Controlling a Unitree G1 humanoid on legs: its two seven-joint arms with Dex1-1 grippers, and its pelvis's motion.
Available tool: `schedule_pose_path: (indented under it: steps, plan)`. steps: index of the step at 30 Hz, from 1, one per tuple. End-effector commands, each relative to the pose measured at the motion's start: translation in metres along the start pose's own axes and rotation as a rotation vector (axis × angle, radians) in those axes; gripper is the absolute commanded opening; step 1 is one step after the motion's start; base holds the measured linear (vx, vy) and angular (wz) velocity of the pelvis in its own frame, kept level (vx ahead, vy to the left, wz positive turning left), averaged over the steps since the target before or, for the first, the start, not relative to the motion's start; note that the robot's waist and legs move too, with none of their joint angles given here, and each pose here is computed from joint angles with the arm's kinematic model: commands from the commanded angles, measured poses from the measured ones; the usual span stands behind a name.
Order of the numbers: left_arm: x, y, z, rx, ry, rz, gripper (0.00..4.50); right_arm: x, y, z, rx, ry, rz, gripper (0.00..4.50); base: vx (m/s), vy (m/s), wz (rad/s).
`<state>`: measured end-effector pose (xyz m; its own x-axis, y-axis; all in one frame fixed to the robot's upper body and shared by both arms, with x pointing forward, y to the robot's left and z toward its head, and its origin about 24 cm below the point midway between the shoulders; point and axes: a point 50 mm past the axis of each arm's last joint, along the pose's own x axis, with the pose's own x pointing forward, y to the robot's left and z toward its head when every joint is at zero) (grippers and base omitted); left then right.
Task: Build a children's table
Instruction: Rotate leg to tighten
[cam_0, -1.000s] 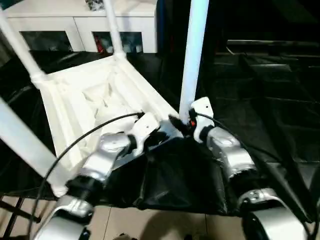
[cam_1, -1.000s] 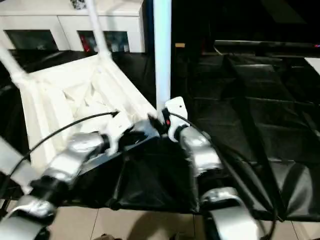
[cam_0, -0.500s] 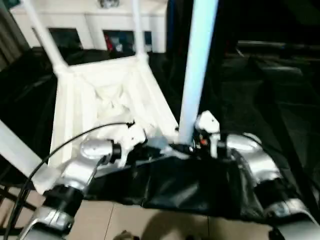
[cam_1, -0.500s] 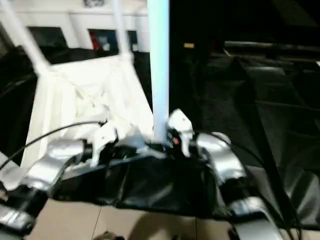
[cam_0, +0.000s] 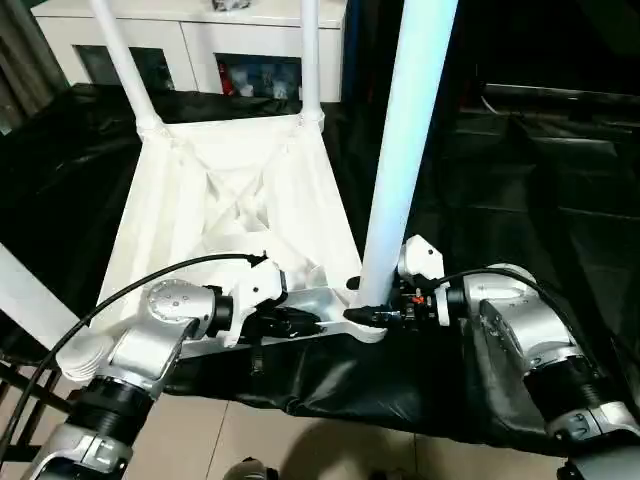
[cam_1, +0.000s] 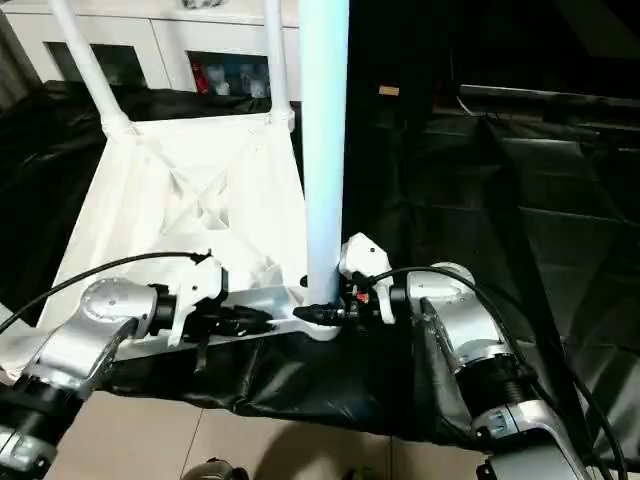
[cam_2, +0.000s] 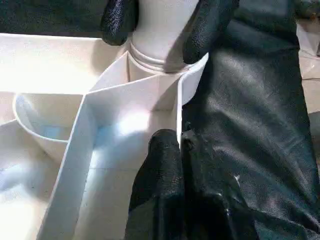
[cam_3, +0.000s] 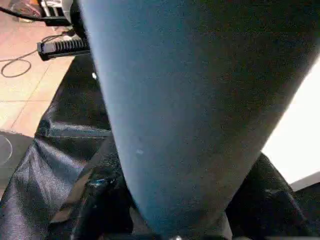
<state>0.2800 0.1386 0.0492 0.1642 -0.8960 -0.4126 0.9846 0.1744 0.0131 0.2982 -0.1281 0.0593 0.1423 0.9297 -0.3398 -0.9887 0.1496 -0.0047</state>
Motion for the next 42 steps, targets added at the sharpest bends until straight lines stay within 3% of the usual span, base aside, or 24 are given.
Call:
schedule_pose_path:
  steps: [1,9,17,22,23,24,29,31,33,36,42]
  plan:
    - [-0.007,0.008,0.029,0.078,-0.130,0.052,0.00,0.013,0.016,-0.013,0.051,0.047,0.132,2.01,0.000,0.000,0.00]
    - [-0.001,0.011,0.030,0.052,-0.143,0.092,0.00,0.019,0.022,-0.016,0.089,0.009,0.093,1.95,0.000,0.000,0.00]
    - [0.038,0.032,0.042,-0.022,-0.166,0.359,0.00,0.050,-0.006,-0.028,0.288,-0.046,-0.490,1.95,0.000,0.000,0.00]
    - [0.058,0.038,0.054,-0.061,-0.181,0.438,0.00,0.071,-0.018,-0.020,0.381,-0.049,-0.696,1.95,0.000,0.000,0.00]
    - [0.066,0.039,0.058,-0.062,-0.173,0.466,0.00,0.081,-0.022,-0.013,0.404,-0.056,-0.753,1.95,0.000,0.000,0.00]
    - [0.069,0.039,0.060,-0.060,-0.172,0.469,0.00,0.087,-0.023,-0.007,0.400,-0.075,-0.748,1.95,0.000,0.000,0.00]
    - [0.071,0.037,0.060,-0.040,-0.169,0.455,0.00,0.094,-0.022,0.000,0.377,-0.092,-0.722,1.95,0.000,0.000,0.00]
    - [0.069,0.038,0.058,-0.032,-0.164,0.455,0.00,0.095,-0.022,-0.001,0.402,-0.114,-0.721,2.51,0.000,0.000,0.00]
    - [0.066,0.037,0.056,-0.027,-0.170,0.449,0.00,0.093,-0.022,-0.002,0.394,-0.108,-0.709,2.67,0.000,0.000,0.00]
    - [0.059,0.036,0.052,-0.008,-0.175,0.419,0.00,0.085,-0.026,-0.004,0.339,-0.093,-0.716,2.93,0.000,0.000,0.00]
    - [0.043,0.030,0.048,0.018,-0.199,0.321,0.00,0.061,-0.025,-0.007,0.233,-0.095,-0.570,2.93,0.000,0.000,0.00]
